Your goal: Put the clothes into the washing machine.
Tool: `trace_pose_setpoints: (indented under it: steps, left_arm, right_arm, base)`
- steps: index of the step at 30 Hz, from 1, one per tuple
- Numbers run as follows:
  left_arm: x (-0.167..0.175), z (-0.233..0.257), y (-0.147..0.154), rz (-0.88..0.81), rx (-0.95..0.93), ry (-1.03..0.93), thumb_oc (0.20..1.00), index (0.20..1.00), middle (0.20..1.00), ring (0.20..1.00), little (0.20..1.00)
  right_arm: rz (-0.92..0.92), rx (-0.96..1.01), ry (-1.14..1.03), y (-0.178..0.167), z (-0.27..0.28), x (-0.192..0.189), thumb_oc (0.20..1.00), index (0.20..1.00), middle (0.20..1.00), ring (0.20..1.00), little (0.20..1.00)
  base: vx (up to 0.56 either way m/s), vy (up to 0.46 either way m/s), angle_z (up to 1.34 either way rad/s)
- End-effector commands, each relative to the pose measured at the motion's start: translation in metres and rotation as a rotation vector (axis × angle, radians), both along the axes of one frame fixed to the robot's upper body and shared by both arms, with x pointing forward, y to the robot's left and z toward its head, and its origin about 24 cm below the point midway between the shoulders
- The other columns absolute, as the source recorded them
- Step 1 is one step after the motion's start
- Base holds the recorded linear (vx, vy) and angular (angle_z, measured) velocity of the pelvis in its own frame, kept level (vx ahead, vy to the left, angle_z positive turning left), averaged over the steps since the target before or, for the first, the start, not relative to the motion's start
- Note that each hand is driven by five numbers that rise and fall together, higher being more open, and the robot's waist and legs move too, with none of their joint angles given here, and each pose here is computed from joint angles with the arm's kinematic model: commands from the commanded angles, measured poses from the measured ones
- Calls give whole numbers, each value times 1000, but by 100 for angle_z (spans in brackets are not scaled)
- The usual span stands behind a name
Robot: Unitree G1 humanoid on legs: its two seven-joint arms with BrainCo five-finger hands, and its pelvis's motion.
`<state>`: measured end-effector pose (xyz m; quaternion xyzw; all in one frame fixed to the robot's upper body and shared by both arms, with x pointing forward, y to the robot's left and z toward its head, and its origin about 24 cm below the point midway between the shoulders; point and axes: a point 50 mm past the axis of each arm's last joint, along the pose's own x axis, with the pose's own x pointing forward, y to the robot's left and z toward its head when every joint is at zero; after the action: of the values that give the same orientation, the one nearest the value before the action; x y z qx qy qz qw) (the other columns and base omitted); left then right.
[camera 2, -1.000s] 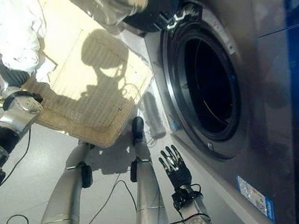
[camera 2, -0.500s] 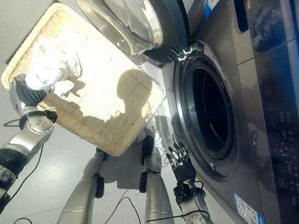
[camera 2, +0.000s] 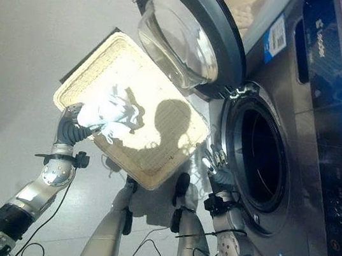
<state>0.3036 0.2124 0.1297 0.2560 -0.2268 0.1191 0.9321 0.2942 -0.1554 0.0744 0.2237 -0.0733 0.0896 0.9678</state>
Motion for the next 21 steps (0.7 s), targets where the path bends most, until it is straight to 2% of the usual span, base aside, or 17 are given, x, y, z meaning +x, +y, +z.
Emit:
trace_pose_setpoints:
  steps: [1,2,3,4,6,7,10,12,15,21]
  left_arm:
    - [-7,31,-24,-173,52,-175,200,200,200,200,200]
    - [-7,31,-23,-173,52,-175,200,200,200,200,200]
    - [-13,32,-34,-272,51,-163,200,200,200,200,200]
    - [-14,33,-35,-288,45,-159,200,200,200,200,200]
    - [-18,36,-40,-383,9,-141,200,200,200,200,200]
    - [-19,36,-41,-392,7,-141,200,200,200,200,200]
    - [-20,45,-49,-485,-16,-130,200,200,200,200,200]
    - [-20,48,-51,-507,-16,-130,200,200,200,200,200]
    - [-21,56,-56,-570,-8,-109,200,200,200,200,200]
    - [-20,61,-60,-625,10,-61,200,200,200,200,200]
  right_arm:
    - [-9,-138,-102,-2,20,-4,1000,1000,1000,1000,1000]
    - [-9,-138,-102,-2,20,-4,1000,1000,1000,1000,1000]
    - [-32,-354,-159,1,30,-1,1000,1000,1000,1000,1000]
    - [-44,-385,-169,1,32,0,1000,1000,1000,1000,1000]
    - [-104,-649,-271,0,46,5,1000,1000,1000,1000,1000]
    - [-108,-690,-284,1,48,6,1000,1000,1000,1000,1000]
    - [-211,-994,-413,-1,70,16,1000,1000,1000,1000,1000]
    - [-235,-1054,-451,-2,77,19,1000,1000,1000,1000,1000]
    - [-313,-1258,-591,-3,100,22,1000,1000,1000,1000,1000]
    - [-307,-1392,-738,5,124,23,1000,1000,1000,1000,1000]
  base:
    - [-9,9,5]
    - [0,0,0]
    - [-10,6,5]
    - [-12,9,9]
    - [0,10,7]
    - [1,10,3]
    - [0,0,0]
    - [-3,-2,2]
    - [3,-4,3]
    - [3,-13,3]
